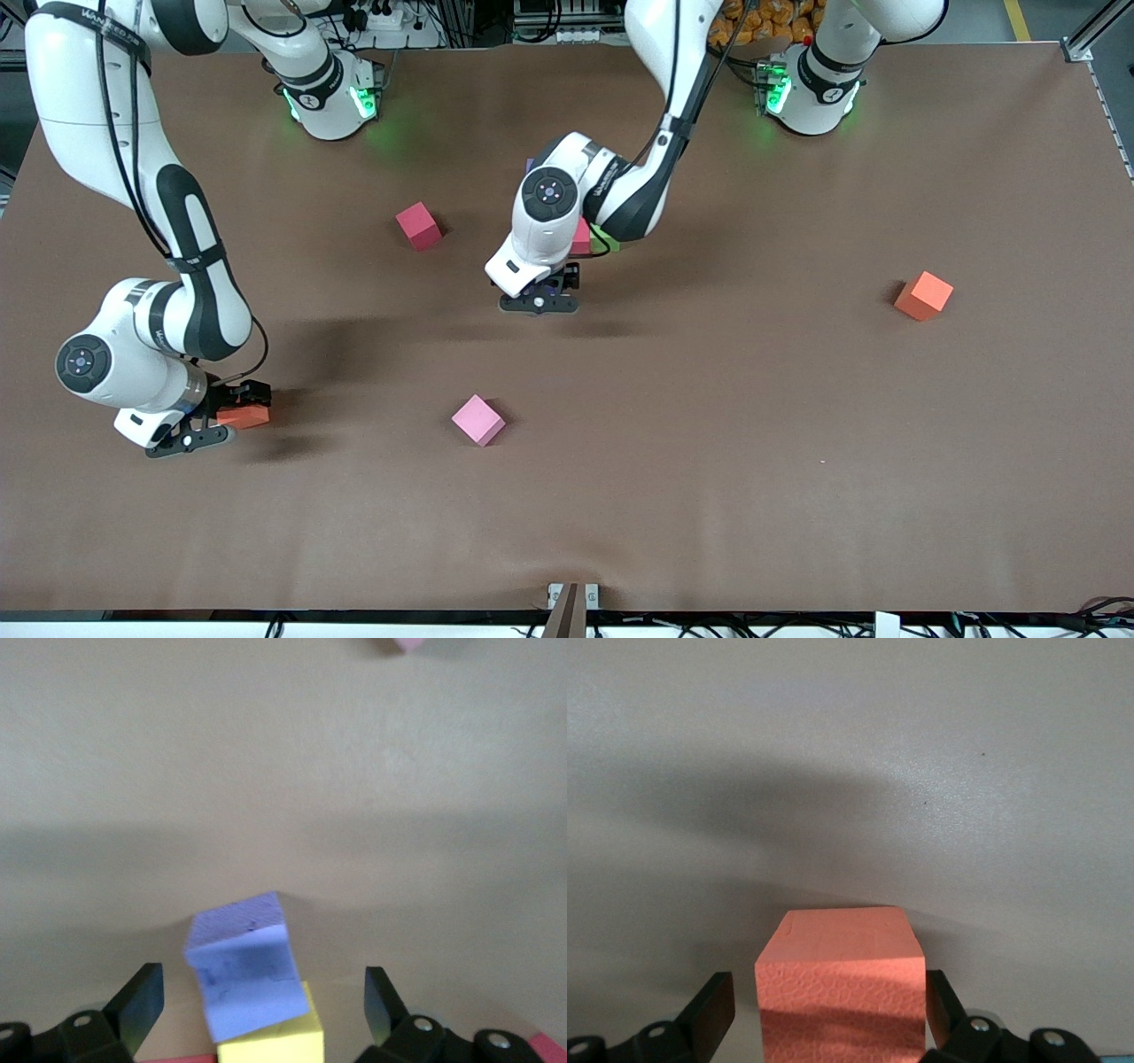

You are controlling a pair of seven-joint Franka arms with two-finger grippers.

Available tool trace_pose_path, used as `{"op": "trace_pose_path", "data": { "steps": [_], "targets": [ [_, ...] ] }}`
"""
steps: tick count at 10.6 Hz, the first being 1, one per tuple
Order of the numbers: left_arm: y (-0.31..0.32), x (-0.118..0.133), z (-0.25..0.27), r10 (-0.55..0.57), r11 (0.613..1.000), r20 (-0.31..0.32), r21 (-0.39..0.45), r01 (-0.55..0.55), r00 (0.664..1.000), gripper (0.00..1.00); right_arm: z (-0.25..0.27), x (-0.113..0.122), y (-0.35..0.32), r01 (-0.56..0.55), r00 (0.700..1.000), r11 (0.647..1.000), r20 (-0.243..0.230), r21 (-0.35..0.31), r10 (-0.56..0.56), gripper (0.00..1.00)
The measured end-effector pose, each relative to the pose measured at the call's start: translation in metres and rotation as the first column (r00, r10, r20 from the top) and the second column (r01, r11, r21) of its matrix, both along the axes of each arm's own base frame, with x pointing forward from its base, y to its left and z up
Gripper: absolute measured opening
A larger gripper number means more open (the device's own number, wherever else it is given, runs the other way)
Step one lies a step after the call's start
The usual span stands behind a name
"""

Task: Form number 2 with 11 blocks
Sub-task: 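Place purple below yellow with the left gripper while the right gripper grasps orange, then carry the orange cube with the right gripper while the left gripper reaches orange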

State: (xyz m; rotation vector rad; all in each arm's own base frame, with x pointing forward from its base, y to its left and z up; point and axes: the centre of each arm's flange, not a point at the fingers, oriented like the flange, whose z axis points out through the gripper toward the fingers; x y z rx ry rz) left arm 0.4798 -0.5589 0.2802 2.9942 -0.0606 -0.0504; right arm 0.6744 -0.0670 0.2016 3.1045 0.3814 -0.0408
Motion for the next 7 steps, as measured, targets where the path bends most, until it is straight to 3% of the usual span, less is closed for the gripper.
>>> {"op": "trace_pose_path", "data": {
  "steps": [1, 2, 3, 5, 7],
  "targets": [
    [0.018, 0.016, 0.021, -0.036, 0.999, 0.006, 0.008, 0.036, 0.999, 1.0, -0.001, 0.0, 0.0, 0.0, 1.0, 1.0, 0.001, 0.0, 0.0, 0.89],
    [0.039, 0.032, 0.043, -0.06, 0.998, 0.01, 0.016, 0.06, 0.998, 1.0, -0.001, 0.001, 0.0, 0.0, 1.0, 1.0, 0.007, -0.002, 0.0, 0.75],
    [0.06, 0.045, 0.06, -0.06, 0.998, 0.004, 0.027, 0.06, 0.998, 1.0, 0.0, 0.001, 0.0, 0.0, 1.0, 1.0, 0.011, -0.002, 0.0, 0.67],
    [0.106, 0.067, 0.086, -0.023, 0.998, -0.039, 0.057, 0.025, 0.999, 1.0, 0.0, 0.002, 0.0, 0.0, 1.0, 1.0, 0.014, -0.003, 0.0, 0.59],
    [0.164, 0.093, 0.103, -0.049, 0.989, -0.046, 0.136, 0.055, 0.998, 1.0, 0.006, 0.006, 0.007, -0.012, 0.999, 1.0, 0.032, -0.004, 0.012, 0.59]
  ]
}}
